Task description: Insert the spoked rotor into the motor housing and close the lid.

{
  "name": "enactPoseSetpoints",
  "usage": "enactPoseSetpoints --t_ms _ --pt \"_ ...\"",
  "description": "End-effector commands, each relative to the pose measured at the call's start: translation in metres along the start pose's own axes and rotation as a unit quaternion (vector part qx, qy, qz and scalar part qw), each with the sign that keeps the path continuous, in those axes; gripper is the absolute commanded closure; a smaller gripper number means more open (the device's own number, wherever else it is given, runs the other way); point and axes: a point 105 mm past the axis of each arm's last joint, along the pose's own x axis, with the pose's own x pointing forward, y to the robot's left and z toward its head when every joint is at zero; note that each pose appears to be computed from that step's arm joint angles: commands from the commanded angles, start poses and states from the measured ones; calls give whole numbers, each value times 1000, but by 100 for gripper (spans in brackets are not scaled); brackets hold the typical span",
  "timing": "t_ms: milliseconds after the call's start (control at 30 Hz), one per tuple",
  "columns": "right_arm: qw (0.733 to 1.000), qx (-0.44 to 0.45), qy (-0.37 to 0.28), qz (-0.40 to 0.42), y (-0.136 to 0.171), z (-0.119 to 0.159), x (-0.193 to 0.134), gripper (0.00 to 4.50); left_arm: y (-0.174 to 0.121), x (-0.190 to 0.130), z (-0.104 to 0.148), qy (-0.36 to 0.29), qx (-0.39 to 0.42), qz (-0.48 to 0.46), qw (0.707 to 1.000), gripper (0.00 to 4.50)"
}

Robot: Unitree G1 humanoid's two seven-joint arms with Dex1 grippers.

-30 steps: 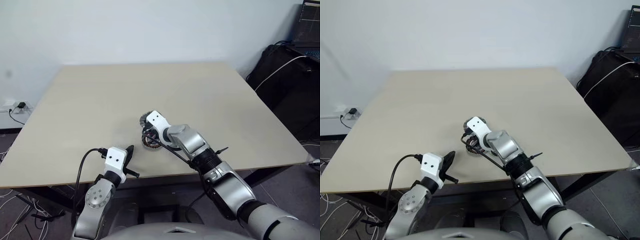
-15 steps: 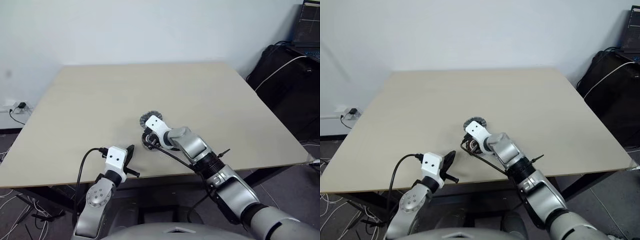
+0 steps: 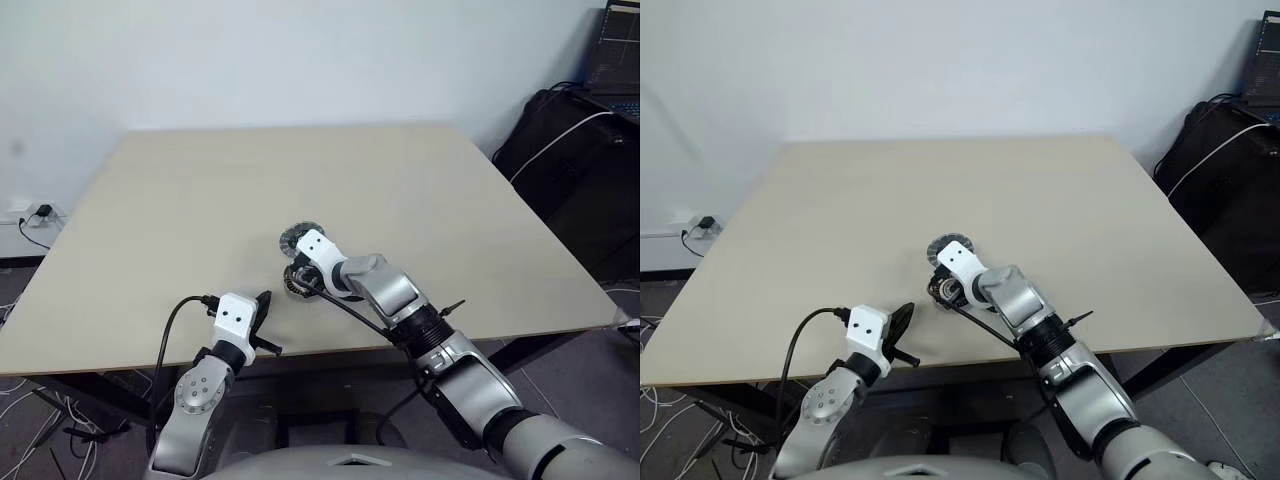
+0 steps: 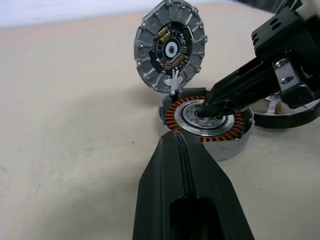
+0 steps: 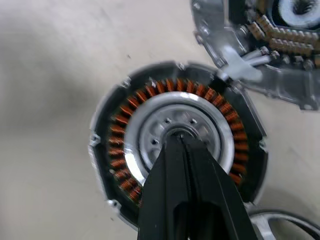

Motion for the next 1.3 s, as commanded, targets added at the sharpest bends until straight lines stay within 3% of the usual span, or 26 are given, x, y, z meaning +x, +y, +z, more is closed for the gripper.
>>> enactPoseSetpoints --t_ms 33,267,500,700,800,1100,1200,1300 --pt "1000 -4 -24 -8 -6 13 -5 447 -2 3 6 -12 0 -5 1000 450" --pt "999 -2 -35 -1 -2 16 -7 447 -3 5 6 -12 -2 -6 1000 450" --pt "991 23 -121 -45 -15 36 -24 447 -1 2 6 -11 0 2 1000 450" --pt "983 62 -147 -88 -38 14 -55 447 2 -2 2 -2 5 7 1000 450" --pt "976 99 -156 -120 -54 -1 -74 392 1 -4 0 3 5 5 1000 450" --pt "946 234 -145 -169 -70 -58 -101 101 -5 0 -4 13 3 -18 1000 450" --pt "919 325 -156 -161 -67 -68 -100 3 -6 1 -4 14 3 -24 1000 450" --pt "870 443 -176 -127 -63 -68 -98 3 -6 1 -4 16 3 -26 1000 450"
